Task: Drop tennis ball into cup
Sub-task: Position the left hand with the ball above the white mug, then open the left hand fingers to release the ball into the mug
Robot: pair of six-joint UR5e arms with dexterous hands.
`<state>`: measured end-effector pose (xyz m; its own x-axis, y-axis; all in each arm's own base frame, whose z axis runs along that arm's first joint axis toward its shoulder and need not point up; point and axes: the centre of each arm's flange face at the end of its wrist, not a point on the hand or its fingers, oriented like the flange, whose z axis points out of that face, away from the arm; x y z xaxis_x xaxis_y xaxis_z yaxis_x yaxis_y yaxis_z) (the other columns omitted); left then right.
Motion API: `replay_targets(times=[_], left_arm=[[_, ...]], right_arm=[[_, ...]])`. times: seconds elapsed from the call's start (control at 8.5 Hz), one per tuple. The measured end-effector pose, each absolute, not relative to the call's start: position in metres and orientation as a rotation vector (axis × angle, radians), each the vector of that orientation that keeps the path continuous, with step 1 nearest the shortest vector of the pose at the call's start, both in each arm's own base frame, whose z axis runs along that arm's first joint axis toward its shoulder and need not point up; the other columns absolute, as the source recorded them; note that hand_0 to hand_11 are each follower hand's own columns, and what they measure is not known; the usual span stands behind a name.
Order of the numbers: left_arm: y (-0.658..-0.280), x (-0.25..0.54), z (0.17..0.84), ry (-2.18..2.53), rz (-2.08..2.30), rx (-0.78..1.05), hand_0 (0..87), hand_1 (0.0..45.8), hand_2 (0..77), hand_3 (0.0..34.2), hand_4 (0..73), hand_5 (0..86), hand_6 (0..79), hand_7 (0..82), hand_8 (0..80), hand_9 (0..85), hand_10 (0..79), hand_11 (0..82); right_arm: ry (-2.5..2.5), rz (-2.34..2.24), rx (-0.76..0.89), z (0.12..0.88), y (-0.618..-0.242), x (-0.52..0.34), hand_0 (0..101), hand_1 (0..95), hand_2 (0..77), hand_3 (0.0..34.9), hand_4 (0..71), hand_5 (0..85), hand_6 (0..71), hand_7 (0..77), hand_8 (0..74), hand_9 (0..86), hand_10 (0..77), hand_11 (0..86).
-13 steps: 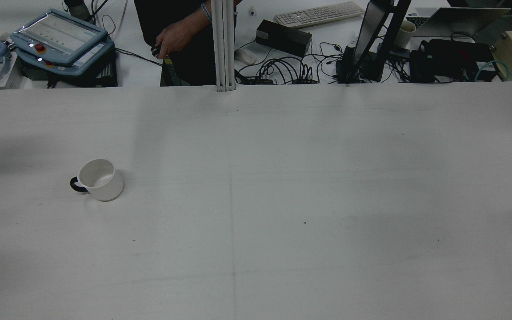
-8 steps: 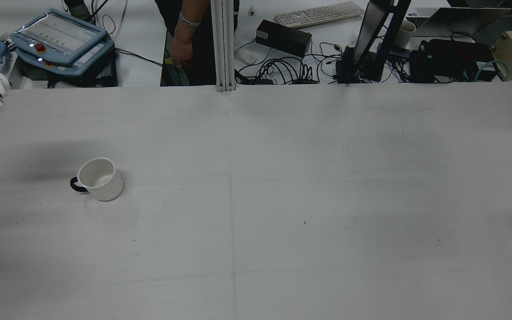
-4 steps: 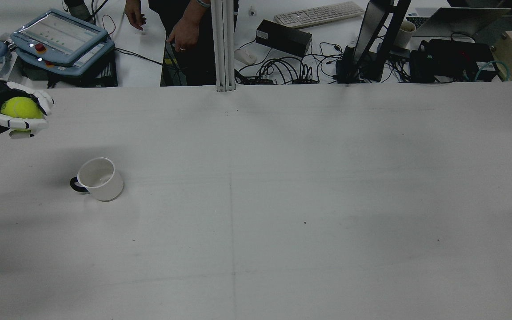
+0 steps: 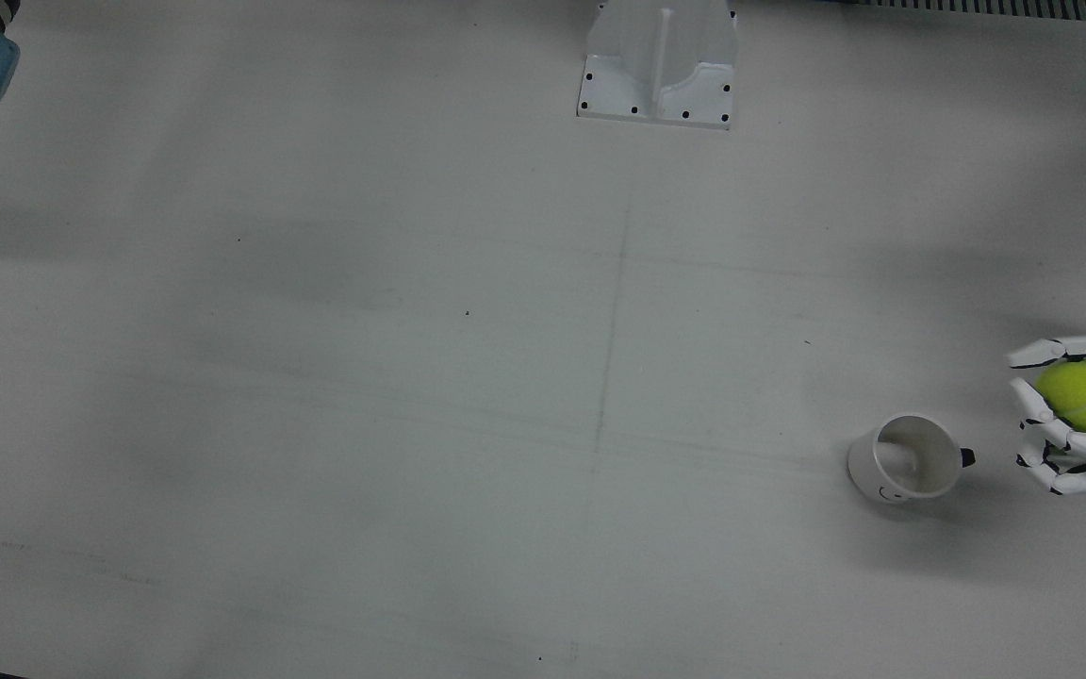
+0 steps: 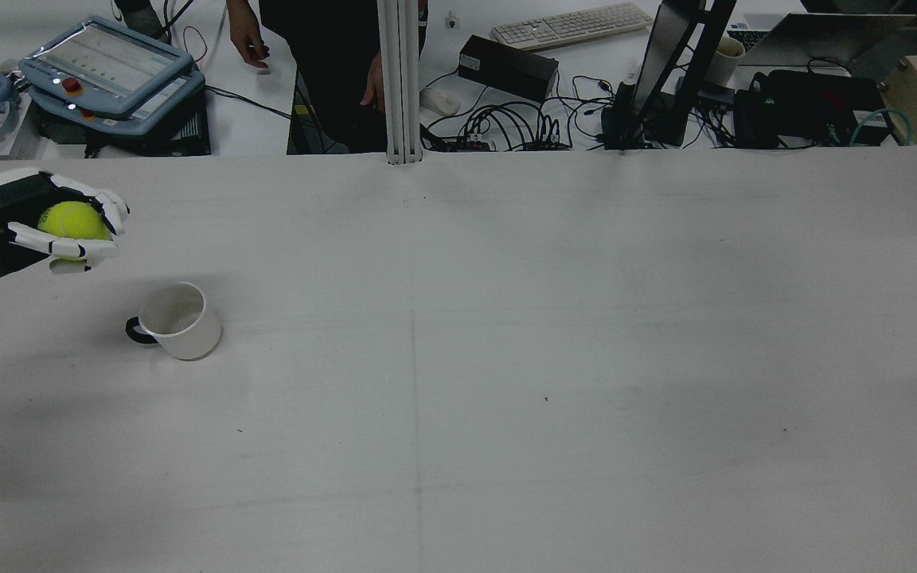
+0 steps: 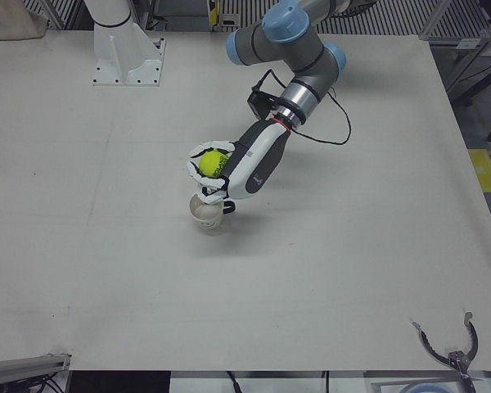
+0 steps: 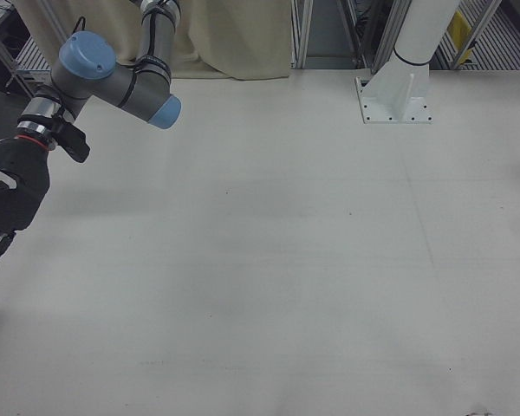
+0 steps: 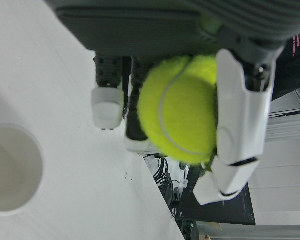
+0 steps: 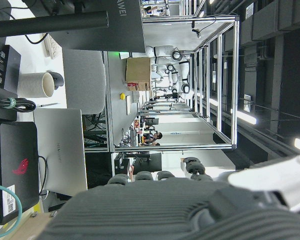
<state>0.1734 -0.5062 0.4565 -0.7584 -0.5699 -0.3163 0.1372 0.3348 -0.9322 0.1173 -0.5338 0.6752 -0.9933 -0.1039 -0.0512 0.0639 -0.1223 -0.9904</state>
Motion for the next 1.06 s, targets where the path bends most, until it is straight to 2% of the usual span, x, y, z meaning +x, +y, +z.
replay_targets(times=[0.71,0.82,0.94,1.06], left_arm=[[-0.501,0.197,0.459,1.955,-1.453,-0.416,60.0,34.9,22.4,10.8,70.4,22.9,35.5,65.4,68.2,52.9,70.4,69.8],[-0.502,0.197,0.46,1.95,-1.456,-0.416,62.2,35.5,22.4,10.8,70.4,23.5,35.5,65.4,68.2,52.9,70.4,69.8],[-0.502,0.198,0.461,1.947,-1.458,-0.417,69.7,35.5,21.8,10.7,67.1,22.4,30.5,68.7,68.2,52.9,70.4,69.8],[-0.502,0.198,0.461,1.947,-1.457,-0.418,69.7,35.5,21.8,10.7,67.1,22.4,30.5,68.7,68.2,52.9,70.4,69.8]], right_arm=[[2.002,-2.273,-0.046,0.675,-0.534,0.117,0,0.5,0.5,0.0,0.0,0.0,0.0,0.0,0.0,0.0,0.0,0.5],[2.002,-2.273,-0.046,0.675,-0.534,0.117,0,0.5,0.5,0.0,0.0,0.0,0.0,0.0,0.0,0.0,0.0,0.5],[2.002,-2.273,-0.046,0.675,-0.534,0.117,0,0.5,0.5,0.0,0.0,0.0,0.0,0.0,0.0,0.0,0.0,0.5],[2.002,-2.273,-0.047,0.675,-0.534,0.117,0,0.5,0.5,0.0,0.0,0.0,0.0,0.5,0.0,0.0,0.0,0.5]])
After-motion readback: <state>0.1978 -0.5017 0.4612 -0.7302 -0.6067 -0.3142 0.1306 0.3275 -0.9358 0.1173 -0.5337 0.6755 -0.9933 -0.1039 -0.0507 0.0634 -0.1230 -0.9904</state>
